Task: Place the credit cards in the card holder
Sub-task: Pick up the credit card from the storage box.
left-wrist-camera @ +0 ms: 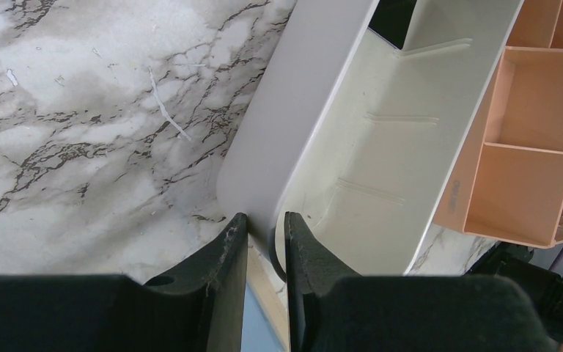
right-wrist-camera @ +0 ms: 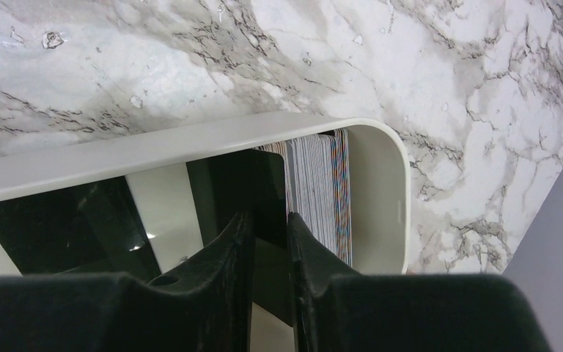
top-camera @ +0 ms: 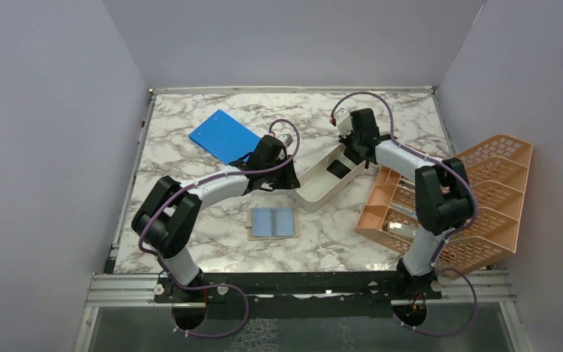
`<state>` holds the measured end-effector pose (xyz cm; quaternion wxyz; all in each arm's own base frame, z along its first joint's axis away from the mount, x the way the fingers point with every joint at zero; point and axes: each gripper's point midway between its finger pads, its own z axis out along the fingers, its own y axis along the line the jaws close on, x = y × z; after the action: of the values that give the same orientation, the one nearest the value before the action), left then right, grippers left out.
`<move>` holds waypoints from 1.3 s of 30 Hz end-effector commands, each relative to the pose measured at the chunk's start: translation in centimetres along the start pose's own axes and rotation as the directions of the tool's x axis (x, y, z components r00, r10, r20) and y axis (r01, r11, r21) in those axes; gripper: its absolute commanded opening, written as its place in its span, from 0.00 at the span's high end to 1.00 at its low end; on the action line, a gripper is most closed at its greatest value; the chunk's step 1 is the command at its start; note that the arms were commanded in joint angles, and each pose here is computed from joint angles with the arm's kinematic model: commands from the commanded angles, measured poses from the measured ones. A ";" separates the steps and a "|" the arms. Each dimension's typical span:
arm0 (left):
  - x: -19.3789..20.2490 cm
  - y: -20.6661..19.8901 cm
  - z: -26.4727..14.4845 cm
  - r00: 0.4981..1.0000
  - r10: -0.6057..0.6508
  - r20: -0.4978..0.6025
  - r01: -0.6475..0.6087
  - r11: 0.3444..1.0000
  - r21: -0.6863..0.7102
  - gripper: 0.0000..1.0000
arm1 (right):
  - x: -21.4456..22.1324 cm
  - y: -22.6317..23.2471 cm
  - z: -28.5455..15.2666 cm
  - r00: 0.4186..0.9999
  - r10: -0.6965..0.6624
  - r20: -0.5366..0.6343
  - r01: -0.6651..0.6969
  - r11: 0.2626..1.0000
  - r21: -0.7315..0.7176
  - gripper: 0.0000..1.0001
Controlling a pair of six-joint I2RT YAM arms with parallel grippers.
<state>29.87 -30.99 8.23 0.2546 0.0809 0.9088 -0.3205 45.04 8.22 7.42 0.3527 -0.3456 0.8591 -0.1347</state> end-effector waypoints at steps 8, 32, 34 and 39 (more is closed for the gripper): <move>2.2 0.4 -0.5 0.997 0.020 -0.073 -0.021 1.000 -0.007 0.76 | 0.1 -4.1 -2.0 0.999 0.028 -0.035 -0.023 0.991 0.135 0.89; 0.9 -0.7 0.1 0.998 -0.009 -0.063 0.010 1.000 0.017 0.68 | -4.1 -0.1 -7.4 0.989 0.144 0.015 -0.143 0.989 -0.031 0.99; 0.7 -1.1 0.1 0.998 -0.019 -0.063 0.020 0.999 0.027 0.67 | -4.7 0.3 -8.0 0.988 0.155 0.012 -0.154 0.988 -0.027 0.99; -0.3 -2.2 -0.4 0.999 -0.034 -0.036 0.036 0.998 0.055 0.59 | -5.7 0.9 -9.7 0.982 0.190 -0.004 -0.190 0.981 0.034 0.99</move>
<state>29.37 -31.31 8.19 0.2341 0.0779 0.9133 -0.3240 41.64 12.41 13.94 0.3531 -0.2984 0.8817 -0.0938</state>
